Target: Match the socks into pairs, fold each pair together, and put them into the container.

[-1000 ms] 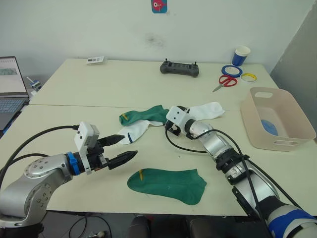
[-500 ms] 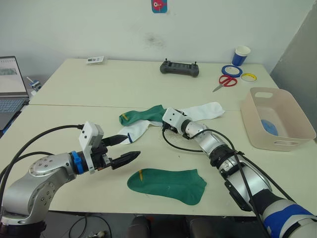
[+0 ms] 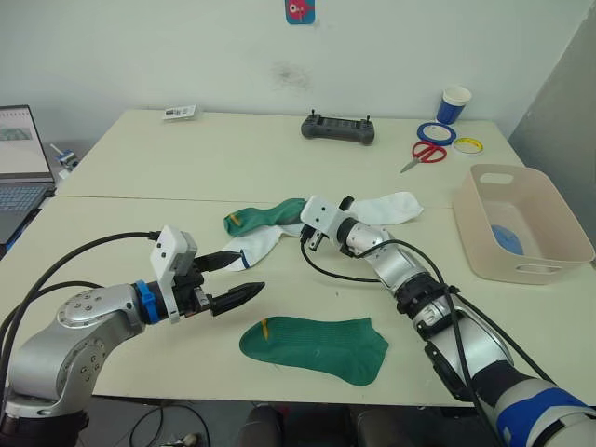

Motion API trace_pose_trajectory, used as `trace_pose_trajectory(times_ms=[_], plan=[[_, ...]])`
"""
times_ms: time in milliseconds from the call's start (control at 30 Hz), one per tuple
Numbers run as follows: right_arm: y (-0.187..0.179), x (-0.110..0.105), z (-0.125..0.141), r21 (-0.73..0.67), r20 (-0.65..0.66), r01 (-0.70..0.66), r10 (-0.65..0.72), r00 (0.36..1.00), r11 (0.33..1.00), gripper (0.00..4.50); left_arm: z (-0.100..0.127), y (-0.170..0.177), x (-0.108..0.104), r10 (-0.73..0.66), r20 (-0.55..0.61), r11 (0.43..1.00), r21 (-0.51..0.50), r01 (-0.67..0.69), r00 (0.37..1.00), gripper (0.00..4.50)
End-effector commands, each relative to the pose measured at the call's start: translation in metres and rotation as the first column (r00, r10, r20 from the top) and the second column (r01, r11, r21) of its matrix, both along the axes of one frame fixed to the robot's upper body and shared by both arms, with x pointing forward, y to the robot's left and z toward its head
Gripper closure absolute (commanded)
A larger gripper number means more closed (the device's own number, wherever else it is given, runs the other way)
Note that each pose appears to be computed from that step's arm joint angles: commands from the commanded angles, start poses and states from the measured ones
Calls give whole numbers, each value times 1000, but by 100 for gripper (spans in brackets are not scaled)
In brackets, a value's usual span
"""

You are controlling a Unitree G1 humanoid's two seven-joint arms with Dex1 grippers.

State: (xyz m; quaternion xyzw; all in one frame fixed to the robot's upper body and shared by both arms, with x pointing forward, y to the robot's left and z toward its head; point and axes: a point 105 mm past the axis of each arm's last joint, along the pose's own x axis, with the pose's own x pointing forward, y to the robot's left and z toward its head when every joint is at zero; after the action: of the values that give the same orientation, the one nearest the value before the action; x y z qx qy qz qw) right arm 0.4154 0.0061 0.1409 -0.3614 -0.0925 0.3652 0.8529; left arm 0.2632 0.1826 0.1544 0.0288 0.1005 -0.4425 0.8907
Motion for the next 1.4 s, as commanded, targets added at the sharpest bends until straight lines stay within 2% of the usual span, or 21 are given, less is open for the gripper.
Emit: trace_pose_trajectory(times_ms=[33,167,267,500,733,833,1033,1133,1233,1333,1400], plan=[[-11,-10,32,17,99,-38,36,994,999,447,9,2,3,-3,39,1000,19,3,999,0],[-38,-32,48,-35,160,-60,65,985,998,447,8,4,3,2,30,1000,26,-2,1000,0],[-65,-60,43,-144,181,-75,101,978,987,447,6,7,-1,-8,6,999,42,8,1000,0],[-104,-120,4,-333,74,-107,139,988,937,447,3,9,-4,-18,-35,999,48,19,999,0],[-123,-138,-30,-376,-89,-84,54,995,923,447,-3,3,2,-15,-81,999,48,19,997,0],[-126,-146,-32,-350,-162,-91,35,986,932,385,-9,3,9,4,-84,996,89,4,996,0],[-134,-153,-18,-353,-179,-88,25,983,932,171,-24,-12,28,61,-117,992,115,-47,991,0],[-138,-155,-7,-288,-204,-73,13,979,955,73,-33,-19,41,125,-113,986,120,-112,986,0],[-141,-152,5,-146,-234,-4,-31,972,989,73,-41,-25,57,189,-89,976,126,-177,978,0],[-144,-150,8,-103,-235,46,-69,970,994,73,-48,-28,73,244,-51,960,151,-234,968,0],[-144,-149,8,-76,-244,71,-87,966,995,70,-52,-32,79,258,-52,956,157,-247,965,40]])
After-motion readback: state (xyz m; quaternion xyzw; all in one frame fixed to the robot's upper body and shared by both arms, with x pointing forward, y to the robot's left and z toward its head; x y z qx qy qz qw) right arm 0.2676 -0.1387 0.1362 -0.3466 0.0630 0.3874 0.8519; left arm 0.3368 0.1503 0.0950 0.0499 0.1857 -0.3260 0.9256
